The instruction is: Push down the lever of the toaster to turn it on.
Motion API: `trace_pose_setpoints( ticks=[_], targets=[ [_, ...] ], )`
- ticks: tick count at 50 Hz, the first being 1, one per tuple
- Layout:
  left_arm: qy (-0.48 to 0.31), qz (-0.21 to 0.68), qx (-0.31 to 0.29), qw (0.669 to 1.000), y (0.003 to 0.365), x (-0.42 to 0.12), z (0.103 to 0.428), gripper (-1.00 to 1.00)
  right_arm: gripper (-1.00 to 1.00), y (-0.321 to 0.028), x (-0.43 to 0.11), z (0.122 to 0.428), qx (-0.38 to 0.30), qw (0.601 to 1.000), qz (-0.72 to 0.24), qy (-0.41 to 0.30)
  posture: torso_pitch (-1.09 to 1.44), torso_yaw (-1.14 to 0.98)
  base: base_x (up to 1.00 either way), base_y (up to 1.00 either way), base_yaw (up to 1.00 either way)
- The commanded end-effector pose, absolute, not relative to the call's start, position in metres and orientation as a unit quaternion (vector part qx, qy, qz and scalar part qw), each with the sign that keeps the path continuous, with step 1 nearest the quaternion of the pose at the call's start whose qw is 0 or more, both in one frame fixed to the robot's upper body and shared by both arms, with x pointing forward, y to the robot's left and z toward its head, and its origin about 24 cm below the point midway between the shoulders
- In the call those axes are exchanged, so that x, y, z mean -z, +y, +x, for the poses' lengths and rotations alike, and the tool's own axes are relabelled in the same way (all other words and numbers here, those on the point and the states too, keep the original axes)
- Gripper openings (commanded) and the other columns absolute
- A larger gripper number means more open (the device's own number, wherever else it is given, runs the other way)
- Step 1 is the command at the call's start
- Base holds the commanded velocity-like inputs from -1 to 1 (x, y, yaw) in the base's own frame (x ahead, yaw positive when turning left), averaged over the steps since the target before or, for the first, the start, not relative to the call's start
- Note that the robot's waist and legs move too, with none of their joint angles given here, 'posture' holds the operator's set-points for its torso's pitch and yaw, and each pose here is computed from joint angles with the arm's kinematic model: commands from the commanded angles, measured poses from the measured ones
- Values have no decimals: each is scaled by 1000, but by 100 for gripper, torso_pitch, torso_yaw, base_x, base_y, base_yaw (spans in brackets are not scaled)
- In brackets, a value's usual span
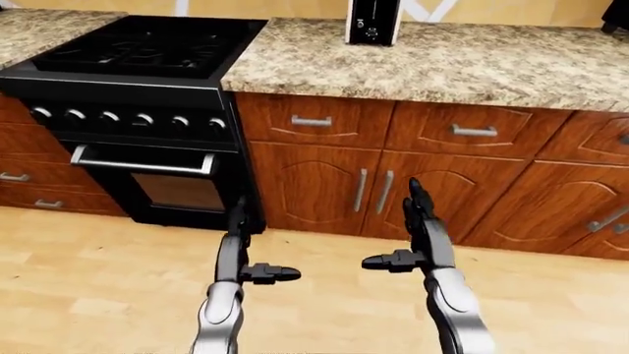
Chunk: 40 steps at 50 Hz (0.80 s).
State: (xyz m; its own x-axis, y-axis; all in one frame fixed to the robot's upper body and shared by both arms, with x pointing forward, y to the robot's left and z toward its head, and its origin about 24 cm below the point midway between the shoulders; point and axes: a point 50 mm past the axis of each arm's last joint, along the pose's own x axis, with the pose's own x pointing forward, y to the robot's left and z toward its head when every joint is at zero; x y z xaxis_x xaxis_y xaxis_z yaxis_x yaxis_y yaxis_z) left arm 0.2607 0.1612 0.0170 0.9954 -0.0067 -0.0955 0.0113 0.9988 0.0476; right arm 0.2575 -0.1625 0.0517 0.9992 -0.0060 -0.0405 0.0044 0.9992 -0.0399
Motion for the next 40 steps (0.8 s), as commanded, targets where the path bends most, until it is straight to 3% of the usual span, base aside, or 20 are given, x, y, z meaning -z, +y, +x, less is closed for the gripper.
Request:
trace_pose_setpoints(
  ticks=[1,9,18,28,34,40],
  targets=[
    [-8,21,13,1000,157,-44,274,100,100,-164,-67,268,4,1000,-13,-12,0,0,0,0,0],
    [-35,1,-3,999,165,-95,308,100,100,-159,-103,299,-7,1000,-6,-29,0,0,0,0,0],
    [-76,1,-6,997,172,-198,330,100,100,-155,-195,327,-4,998,-20,-63,0,0,0,0,0],
    [-112,9,18,994,163,-241,320,100,100,-143,-281,317,-21,991,-13,-134,0,0,0,0,0],
    [-160,4,9,987,174,-284,302,100,100,-134,-298,300,-38,987,-12,-156,0,0,0,0,0],
    [-169,-3,0,986,178,-295,295,100,100,-135,-303,297,-43,985,-6,-166,0,0,5,0,0]
  ],
)
